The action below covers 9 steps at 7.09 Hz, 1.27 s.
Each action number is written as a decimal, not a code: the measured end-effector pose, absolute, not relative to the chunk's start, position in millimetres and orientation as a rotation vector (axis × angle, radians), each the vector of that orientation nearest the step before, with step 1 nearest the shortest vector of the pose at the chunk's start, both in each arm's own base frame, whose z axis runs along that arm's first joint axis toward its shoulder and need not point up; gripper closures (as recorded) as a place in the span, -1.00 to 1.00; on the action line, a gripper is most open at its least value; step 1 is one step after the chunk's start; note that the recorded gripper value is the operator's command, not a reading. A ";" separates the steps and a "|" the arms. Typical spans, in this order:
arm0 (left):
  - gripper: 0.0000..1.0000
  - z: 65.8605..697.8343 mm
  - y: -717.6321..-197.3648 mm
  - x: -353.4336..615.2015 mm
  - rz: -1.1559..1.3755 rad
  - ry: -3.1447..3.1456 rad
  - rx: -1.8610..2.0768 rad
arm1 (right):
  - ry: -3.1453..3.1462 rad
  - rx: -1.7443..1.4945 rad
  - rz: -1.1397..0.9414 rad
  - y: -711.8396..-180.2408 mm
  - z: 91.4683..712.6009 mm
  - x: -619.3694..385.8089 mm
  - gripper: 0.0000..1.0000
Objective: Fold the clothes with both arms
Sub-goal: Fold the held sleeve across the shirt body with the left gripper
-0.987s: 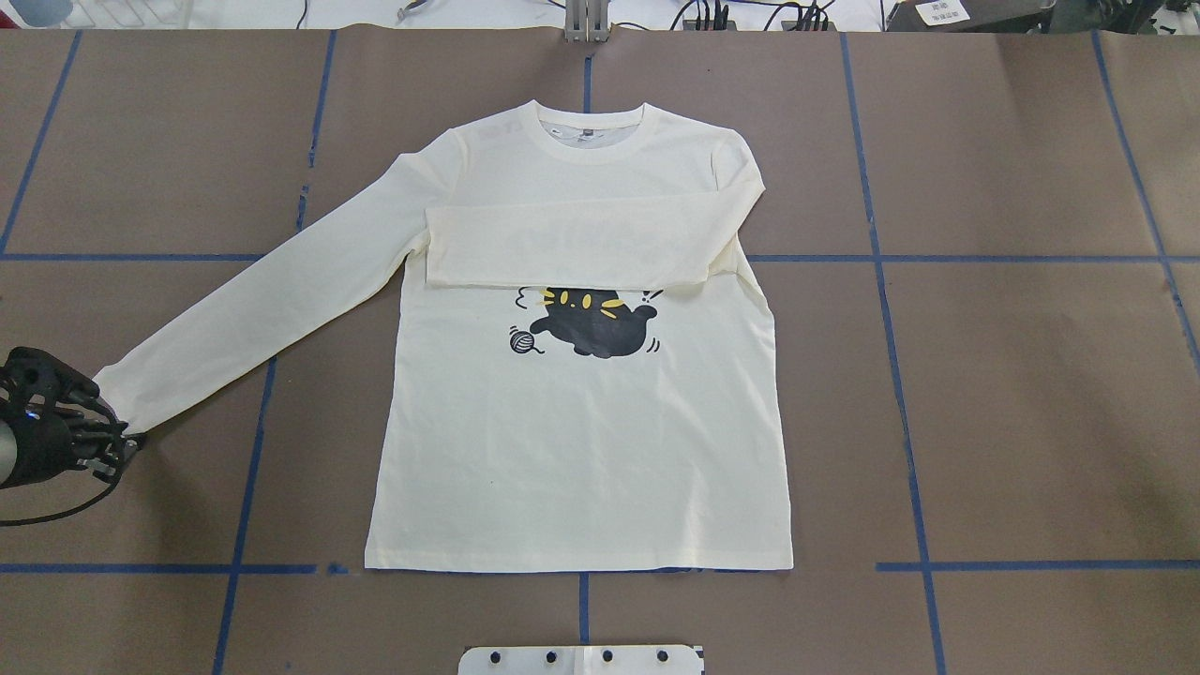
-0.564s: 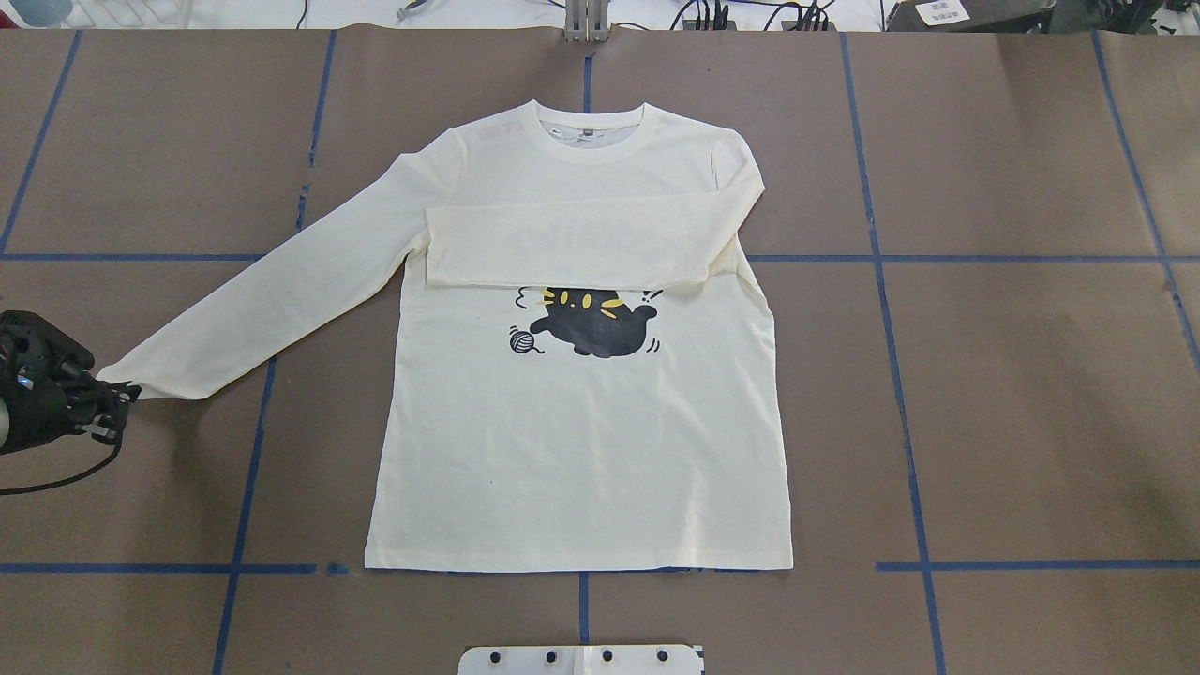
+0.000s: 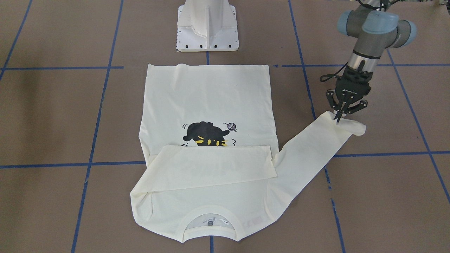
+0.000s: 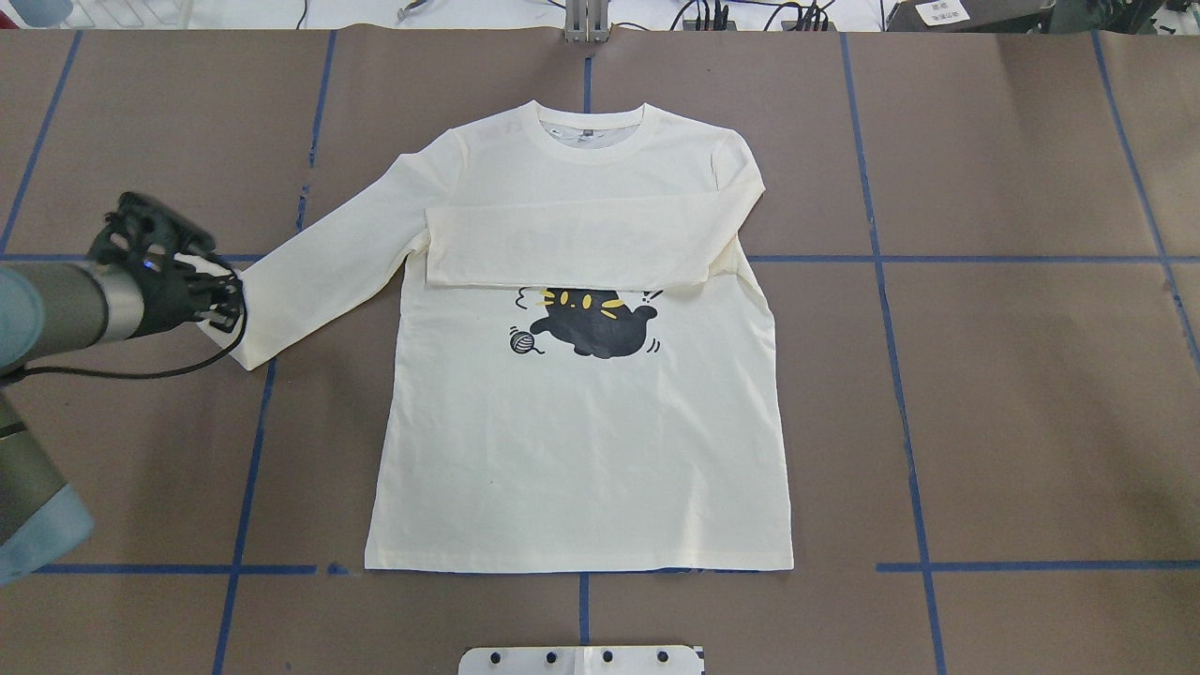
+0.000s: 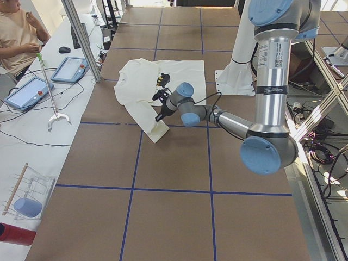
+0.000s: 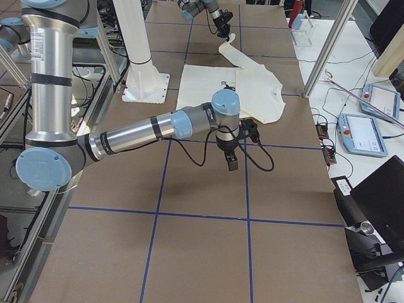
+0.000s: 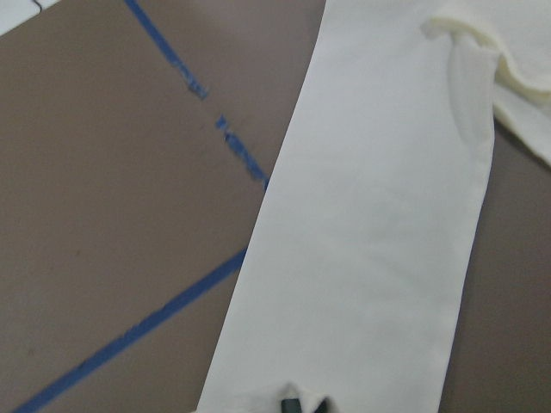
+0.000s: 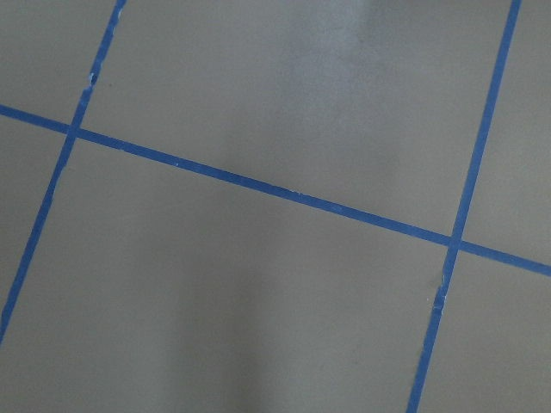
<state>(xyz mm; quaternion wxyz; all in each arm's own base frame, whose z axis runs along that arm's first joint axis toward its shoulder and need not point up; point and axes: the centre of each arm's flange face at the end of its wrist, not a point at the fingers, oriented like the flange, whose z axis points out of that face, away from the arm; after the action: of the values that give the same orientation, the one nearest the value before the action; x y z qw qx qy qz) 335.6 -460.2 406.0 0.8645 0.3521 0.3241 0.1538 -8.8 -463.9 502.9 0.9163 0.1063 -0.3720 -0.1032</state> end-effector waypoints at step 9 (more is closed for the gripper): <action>-0.12 32.1 -494.7 668.4 -0.164 0.743 0.533 | -0.762 0.205 -0.174 -459.0 510.6 1.4 -1.00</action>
<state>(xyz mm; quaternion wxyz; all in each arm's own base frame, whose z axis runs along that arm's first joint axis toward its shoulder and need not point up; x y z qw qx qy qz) 668.4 -494.7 32.1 0.8941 0.2571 0.3582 -0.0792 1.4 -459.0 510.6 0.9194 0.1000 -0.3709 -0.0846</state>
